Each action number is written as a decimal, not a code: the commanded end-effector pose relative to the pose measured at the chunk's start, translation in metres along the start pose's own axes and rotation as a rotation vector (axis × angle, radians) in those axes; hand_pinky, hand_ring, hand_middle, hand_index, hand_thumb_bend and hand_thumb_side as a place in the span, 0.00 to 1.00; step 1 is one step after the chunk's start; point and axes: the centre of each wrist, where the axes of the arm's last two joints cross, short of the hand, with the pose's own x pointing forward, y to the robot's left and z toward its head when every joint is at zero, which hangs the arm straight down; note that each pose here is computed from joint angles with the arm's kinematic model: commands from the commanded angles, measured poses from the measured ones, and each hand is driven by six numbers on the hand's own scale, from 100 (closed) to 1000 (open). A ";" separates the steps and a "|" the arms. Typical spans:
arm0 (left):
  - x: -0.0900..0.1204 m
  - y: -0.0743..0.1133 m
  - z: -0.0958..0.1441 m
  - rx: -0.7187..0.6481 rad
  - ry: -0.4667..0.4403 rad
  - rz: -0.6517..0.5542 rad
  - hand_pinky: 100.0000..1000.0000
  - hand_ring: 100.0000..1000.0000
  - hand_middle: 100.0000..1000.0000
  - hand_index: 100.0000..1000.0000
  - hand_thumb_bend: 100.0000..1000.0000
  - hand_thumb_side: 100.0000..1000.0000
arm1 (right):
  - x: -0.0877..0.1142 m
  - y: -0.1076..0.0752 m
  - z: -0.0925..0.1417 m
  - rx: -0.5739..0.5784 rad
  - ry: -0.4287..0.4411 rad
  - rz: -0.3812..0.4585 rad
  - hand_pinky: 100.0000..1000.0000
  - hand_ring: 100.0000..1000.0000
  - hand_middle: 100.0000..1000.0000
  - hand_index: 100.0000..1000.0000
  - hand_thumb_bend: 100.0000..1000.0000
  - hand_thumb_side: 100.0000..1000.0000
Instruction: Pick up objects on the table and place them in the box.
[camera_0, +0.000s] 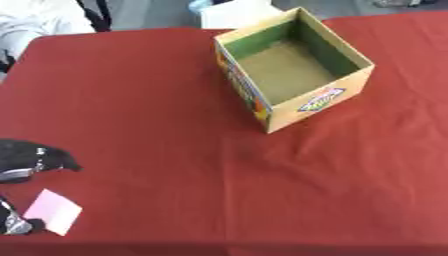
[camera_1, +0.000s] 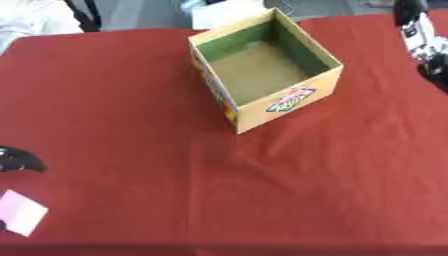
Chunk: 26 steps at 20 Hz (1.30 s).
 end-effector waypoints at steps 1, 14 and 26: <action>-0.004 0.000 -0.002 -0.001 0.011 -0.014 0.87 0.85 0.86 0.95 0.44 0.19 | 0.005 -0.006 -0.004 -0.014 -0.025 0.013 0.82 0.73 0.71 0.79 0.00 0.98; -0.010 0.001 0.008 0.001 0.018 0.036 0.86 0.85 0.84 0.93 0.42 0.24 | 0.003 -0.007 -0.002 -0.017 -0.015 0.027 0.82 0.73 0.71 0.79 0.00 0.97; -0.002 0.014 0.029 0.030 0.064 -0.033 0.88 0.88 0.87 0.95 0.48 0.16 | 0.001 -0.007 0.002 -0.012 0.002 0.034 0.83 0.74 0.71 0.79 0.00 0.97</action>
